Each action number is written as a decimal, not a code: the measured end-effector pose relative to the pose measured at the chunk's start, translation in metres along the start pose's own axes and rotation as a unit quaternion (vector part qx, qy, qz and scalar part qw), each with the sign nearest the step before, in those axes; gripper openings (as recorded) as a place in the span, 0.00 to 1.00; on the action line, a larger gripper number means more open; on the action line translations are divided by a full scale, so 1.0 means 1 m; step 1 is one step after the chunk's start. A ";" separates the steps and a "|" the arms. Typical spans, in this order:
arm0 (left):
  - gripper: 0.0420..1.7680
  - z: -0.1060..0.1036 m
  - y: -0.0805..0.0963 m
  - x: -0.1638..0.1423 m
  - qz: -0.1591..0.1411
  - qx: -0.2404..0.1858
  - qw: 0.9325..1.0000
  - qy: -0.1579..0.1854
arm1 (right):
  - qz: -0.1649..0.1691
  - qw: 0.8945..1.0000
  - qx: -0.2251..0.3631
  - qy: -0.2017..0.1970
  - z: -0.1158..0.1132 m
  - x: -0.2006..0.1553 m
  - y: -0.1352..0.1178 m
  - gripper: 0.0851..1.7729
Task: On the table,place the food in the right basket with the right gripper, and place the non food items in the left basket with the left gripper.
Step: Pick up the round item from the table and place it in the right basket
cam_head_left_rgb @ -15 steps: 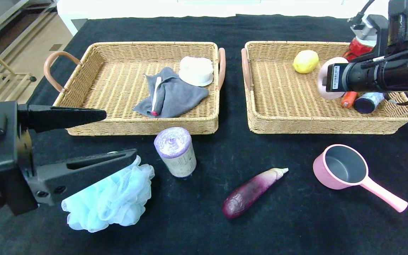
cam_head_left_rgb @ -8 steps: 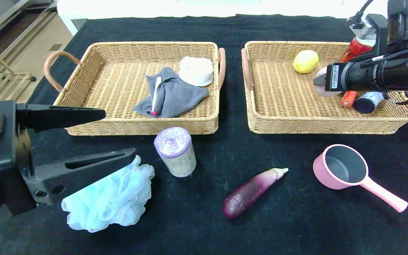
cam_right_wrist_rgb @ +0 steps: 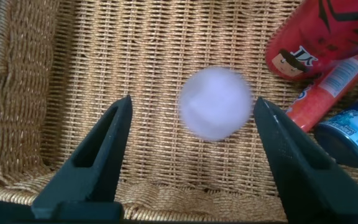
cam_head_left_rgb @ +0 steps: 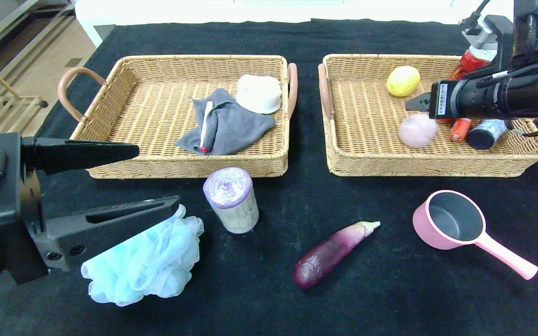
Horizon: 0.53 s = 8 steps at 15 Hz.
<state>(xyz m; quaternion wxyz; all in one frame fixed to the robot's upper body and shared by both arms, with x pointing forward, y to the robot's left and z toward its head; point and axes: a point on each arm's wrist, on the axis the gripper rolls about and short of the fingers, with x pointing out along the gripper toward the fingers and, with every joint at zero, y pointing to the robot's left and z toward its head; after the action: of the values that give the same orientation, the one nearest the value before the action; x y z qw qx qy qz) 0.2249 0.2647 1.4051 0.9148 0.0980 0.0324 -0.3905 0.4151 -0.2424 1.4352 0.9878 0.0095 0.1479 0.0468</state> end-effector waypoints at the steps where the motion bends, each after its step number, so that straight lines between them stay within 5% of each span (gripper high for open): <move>1: 0.97 0.000 0.000 0.000 0.000 0.000 1.000 0.000 | 0.001 1.000 0.000 0.000 0.000 0.000 0.000 0.82; 5: 0.97 0.000 0.000 0.000 0.000 -0.001 1.000 0.001 | 0.006 1.000 -0.011 0.001 0.000 -0.003 0.001 0.88; 8: 0.97 0.000 0.000 0.000 0.000 -0.001 1.000 0.001 | 0.040 0.999 -0.033 0.000 0.002 -0.012 0.002 0.90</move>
<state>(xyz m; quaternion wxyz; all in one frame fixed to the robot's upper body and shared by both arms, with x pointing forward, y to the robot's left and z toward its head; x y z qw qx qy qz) 0.2253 0.2645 1.4049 0.9149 0.0978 0.0334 -0.3903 0.4043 -0.2415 1.4404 0.9850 -0.0172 0.1456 0.0909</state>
